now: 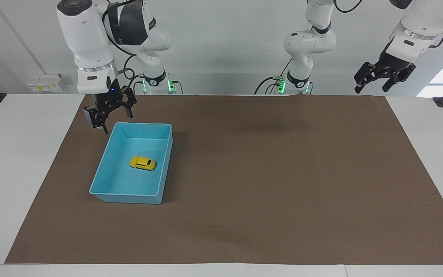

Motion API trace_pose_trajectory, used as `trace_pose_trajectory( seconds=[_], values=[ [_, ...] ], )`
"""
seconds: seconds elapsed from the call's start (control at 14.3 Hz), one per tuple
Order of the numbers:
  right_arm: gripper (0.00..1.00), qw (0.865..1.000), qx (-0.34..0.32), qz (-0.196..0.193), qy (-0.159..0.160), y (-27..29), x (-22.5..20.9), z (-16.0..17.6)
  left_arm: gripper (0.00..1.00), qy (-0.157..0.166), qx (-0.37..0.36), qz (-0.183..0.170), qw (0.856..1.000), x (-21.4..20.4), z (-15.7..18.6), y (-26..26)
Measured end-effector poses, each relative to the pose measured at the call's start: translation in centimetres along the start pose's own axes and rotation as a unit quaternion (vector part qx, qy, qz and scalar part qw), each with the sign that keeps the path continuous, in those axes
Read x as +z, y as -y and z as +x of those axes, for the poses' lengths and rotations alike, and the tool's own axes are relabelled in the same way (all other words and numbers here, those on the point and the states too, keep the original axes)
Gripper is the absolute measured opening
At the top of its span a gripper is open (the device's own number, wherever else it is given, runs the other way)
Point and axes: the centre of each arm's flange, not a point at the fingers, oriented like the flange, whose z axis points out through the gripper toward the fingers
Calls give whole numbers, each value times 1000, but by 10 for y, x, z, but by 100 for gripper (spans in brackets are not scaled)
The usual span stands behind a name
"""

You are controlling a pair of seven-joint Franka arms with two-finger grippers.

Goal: Wind up and store yellow beetle car

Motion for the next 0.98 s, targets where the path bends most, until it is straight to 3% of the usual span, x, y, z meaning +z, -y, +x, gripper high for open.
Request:
trace_pose_trajectory(
  seconds=[0.35,0.63,0.77,0.98],
  values=[
    [100,989,148,16,-6,3,-13,3,100,0,0,0,1000,0,0,0],
    [100,968,247,34,17,7,-18,0,100,0,0,0,1000,0,0,0],
    [100,958,282,39,24,7,-25,-2,100,0,0,0,1000,0,0,0],
    [100,954,295,38,22,5,-44,-2,100,0,0,0,1000,0,0,0]
  ],
)
